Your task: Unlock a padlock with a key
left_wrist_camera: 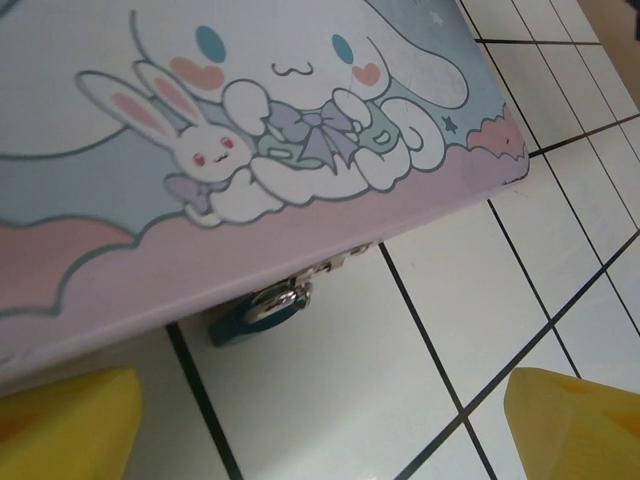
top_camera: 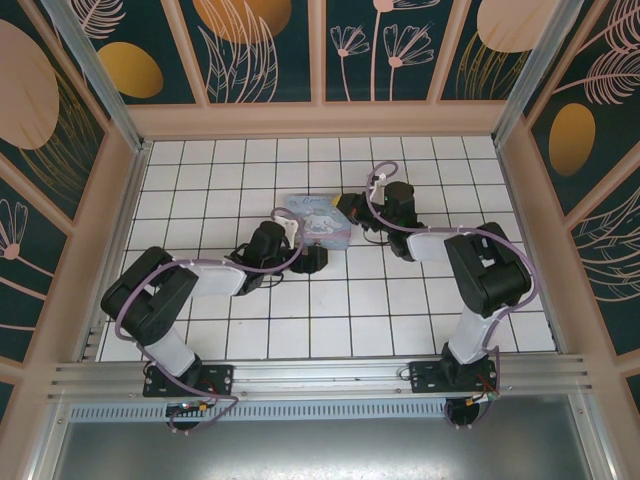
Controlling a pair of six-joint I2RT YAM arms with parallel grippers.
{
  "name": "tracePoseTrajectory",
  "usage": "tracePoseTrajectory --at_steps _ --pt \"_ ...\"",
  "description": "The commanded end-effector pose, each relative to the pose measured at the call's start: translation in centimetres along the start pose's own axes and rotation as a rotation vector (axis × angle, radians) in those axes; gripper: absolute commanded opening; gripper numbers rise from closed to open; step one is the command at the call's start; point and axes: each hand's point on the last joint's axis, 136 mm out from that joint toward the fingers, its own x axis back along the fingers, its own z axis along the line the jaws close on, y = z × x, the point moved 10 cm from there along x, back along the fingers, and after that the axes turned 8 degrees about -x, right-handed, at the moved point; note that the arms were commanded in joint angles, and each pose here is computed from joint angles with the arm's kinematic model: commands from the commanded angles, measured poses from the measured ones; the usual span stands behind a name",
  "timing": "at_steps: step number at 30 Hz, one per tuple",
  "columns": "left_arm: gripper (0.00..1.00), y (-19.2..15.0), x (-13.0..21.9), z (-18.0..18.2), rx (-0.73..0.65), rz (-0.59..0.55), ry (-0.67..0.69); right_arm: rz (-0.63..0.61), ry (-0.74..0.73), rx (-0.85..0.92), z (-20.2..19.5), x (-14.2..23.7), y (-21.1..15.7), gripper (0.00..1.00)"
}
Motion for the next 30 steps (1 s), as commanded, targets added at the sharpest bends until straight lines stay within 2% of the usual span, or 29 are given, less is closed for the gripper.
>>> tracePoseTrajectory --at_steps 1,24,30 --pt "0.92 0.6 -1.2 -0.4 -0.046 -0.02 -0.05 0.003 0.05 0.017 0.6 -0.5 0.5 0.0" --pt "0.9 0.4 -3.2 0.1 -0.09 -0.059 -0.068 0.028 0.044 -0.026 -1.4 -1.5 0.4 0.0" --pt "0.89 0.3 -3.5 0.5 -0.128 -0.044 -0.033 0.028 0.038 -0.034 -1.8 -1.5 0.4 0.0"
